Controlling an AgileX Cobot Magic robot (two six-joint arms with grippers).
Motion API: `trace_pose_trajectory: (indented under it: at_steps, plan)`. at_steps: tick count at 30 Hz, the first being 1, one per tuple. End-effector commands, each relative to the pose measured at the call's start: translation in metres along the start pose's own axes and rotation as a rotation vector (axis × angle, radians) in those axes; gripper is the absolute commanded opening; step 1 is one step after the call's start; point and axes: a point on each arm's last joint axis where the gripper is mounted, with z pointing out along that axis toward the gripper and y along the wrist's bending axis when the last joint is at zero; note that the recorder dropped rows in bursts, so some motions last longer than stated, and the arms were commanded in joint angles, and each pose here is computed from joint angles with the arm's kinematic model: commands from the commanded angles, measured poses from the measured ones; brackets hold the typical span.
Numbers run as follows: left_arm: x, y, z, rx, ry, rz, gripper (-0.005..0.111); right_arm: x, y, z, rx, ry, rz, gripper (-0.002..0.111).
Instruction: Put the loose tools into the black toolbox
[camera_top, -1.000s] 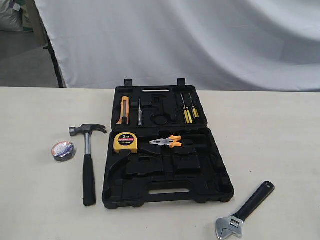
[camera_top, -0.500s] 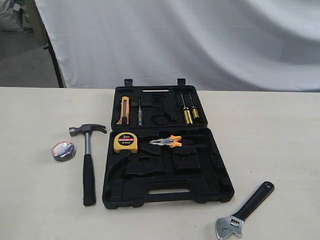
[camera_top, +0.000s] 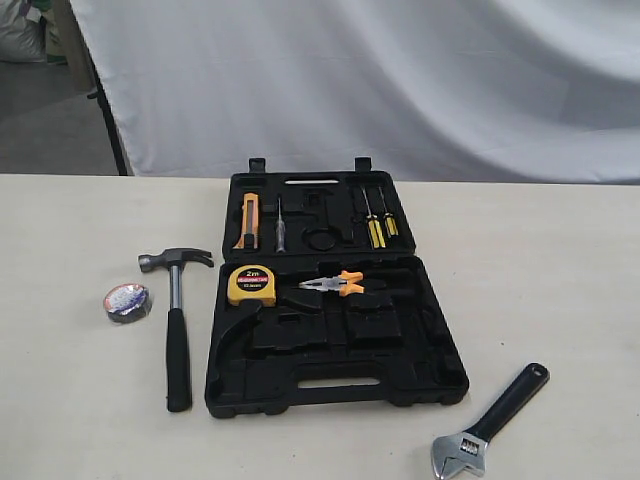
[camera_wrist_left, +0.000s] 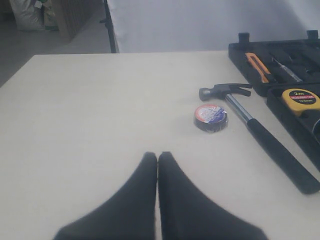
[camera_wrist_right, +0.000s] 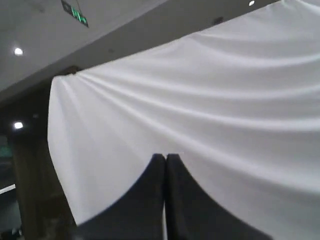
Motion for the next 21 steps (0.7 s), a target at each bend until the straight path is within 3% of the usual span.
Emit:
trace_pose_trajectory:
  at_steps: [1,9,16,19,21]
  plan:
    - [-0.002,0.001,0.0,-0.021,-0.02,0.0,0.001,0.015,-0.002,0.029,0.067,0.266,-0.075,0.0]
    - [-0.002,0.001,0.0,-0.021,-0.02,0.0,0.001,0.08,-0.017,0.066,0.077,0.628,-0.063,0.0]
    - [-0.002,0.001,0.0,-0.021,-0.02,0.0,0.001,0.13,0.005,0.109,-0.061,0.915,-0.088,-0.001]
    - [-0.002,0.001,0.0,-0.021,-0.02,0.0,0.001,0.144,0.016,0.135,-0.063,1.039,-0.193,-0.001]
    - [-0.002,0.001,0.0,-0.021,-0.02,0.0,0.001,0.15,0.016,0.157,0.004,1.134,-0.265,-0.001]
